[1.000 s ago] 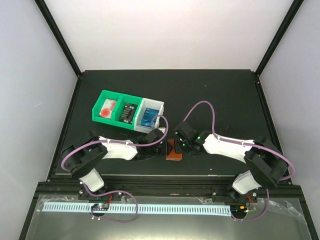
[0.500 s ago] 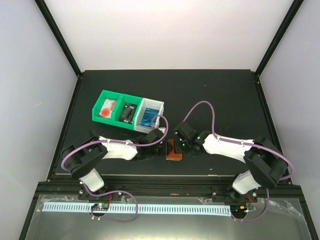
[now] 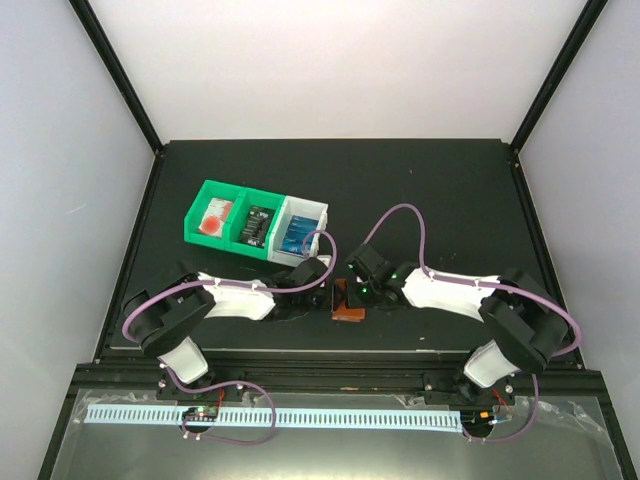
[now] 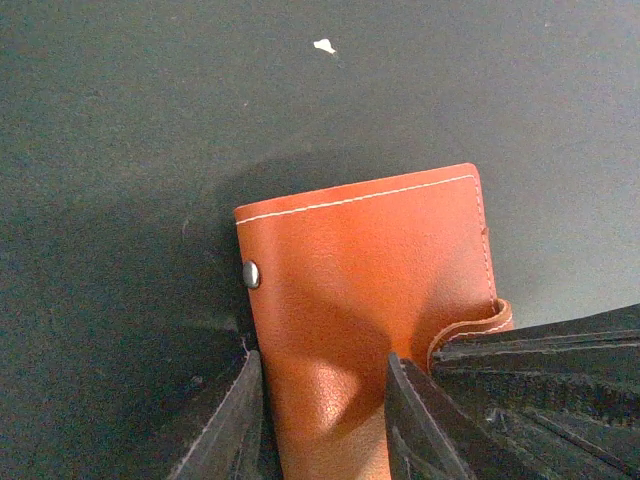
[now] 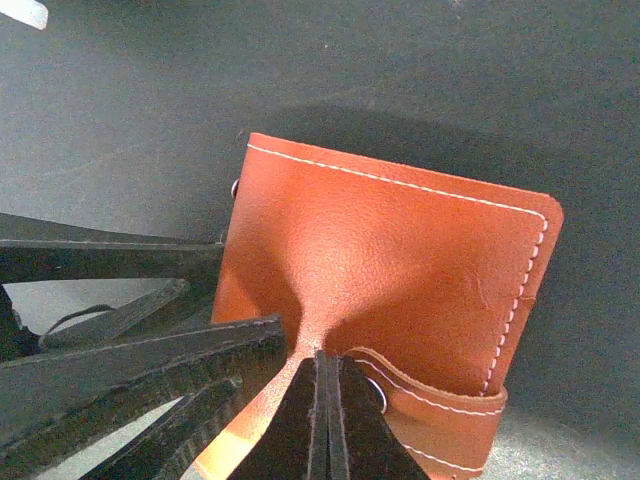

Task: Put the credit cards into the card holder
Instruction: Close the card holder at the center of the board.

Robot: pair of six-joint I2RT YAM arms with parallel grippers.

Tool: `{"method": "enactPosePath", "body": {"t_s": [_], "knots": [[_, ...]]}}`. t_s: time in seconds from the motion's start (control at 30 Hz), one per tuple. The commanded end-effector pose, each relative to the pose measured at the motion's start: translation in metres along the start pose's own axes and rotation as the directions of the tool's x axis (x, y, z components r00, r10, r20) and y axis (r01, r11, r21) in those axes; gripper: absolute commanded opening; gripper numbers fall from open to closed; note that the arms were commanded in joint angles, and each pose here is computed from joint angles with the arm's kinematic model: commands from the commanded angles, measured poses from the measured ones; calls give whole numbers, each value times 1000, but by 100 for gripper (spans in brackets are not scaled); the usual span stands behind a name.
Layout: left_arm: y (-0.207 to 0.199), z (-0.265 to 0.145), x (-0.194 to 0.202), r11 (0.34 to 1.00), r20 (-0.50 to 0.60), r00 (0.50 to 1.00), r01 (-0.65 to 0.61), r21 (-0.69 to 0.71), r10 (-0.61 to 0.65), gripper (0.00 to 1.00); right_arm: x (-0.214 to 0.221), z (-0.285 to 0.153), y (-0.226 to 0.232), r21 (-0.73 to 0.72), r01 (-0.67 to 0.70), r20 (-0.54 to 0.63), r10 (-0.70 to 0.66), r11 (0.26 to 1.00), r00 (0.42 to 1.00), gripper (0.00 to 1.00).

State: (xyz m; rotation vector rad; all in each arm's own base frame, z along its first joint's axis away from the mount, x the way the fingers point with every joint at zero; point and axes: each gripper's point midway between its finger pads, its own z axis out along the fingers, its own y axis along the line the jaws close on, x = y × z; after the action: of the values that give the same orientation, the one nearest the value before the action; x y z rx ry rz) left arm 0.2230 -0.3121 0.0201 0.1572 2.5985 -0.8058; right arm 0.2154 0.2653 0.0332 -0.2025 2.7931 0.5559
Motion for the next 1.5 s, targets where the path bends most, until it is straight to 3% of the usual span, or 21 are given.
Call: {"method": "enactPosePath", "body": {"t_s": [0.0, 0.37, 0.73, 0.9, 1.13, 1.47], "knots": [[45, 1, 52, 990, -182, 983, -5, -144, -22, 36, 13, 6, -13, 33, -30, -29, 31, 999, 999, 1], [46, 1, 53, 989, -184, 983, -6, -146, -21, 36, 7, 7, -10, 12, -41, 5, 41, 999, 999, 1], [46, -1, 52, 989, -181, 983, -3, -147, -24, 36, -26, -29, 17, -69, 20, 139, -10, 997, 990, 15], [45, -1, 52, 990, -181, 983, -2, -143, -25, 36, -31, -43, 9, -34, 12, 187, -6, 999, 982, 18], [44, 0, 52, 990, -184, 983, 1, -140, -27, 36, -18, -32, -17, 87, -42, 136, 30, 995, 990, 17], [45, 0, 53, 990, -187, 982, -1, -141, -26, 36, -11, -14, -9, 47, -29, 82, 25, 998, 996, 12]]}}
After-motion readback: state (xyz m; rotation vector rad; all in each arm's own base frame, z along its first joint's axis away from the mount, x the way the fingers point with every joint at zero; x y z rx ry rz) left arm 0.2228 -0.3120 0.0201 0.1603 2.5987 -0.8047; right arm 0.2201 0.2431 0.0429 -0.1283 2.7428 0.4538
